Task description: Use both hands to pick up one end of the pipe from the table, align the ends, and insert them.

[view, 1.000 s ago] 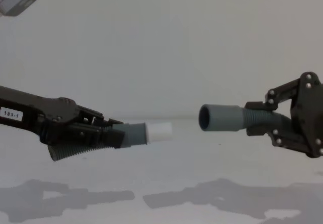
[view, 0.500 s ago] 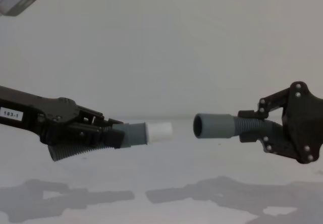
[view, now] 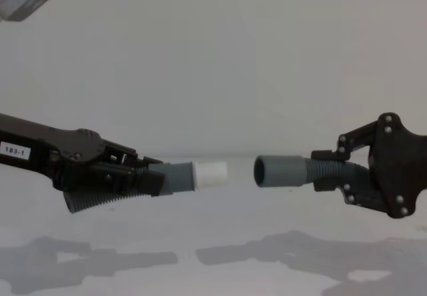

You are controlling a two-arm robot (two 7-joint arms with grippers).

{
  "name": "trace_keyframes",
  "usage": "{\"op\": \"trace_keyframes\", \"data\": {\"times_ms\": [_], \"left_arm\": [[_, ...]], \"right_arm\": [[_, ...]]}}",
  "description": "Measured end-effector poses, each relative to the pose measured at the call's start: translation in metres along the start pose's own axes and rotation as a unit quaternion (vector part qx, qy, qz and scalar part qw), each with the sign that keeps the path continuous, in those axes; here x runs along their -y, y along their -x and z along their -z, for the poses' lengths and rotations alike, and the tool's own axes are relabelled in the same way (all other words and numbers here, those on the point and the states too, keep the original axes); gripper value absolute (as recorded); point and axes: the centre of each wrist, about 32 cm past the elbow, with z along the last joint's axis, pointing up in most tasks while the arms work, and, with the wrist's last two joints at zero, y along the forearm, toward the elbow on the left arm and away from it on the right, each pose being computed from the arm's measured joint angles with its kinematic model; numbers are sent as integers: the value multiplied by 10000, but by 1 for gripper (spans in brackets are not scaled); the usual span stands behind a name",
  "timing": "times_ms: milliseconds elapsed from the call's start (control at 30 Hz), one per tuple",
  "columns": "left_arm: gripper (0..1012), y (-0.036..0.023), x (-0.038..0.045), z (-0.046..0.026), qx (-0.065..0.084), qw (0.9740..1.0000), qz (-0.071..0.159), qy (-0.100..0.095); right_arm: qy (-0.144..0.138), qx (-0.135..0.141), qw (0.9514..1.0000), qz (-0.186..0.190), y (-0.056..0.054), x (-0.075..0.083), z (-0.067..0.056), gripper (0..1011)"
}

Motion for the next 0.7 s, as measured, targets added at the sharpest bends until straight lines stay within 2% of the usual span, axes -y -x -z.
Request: {"op": "trace_keyframes", "data": {"times_ms": [700], "left_arm": [[327,0,0,0,0,10000,0,0]], "right_arm": [[52,6,10000,-29,-12,-53,34,225]]}}
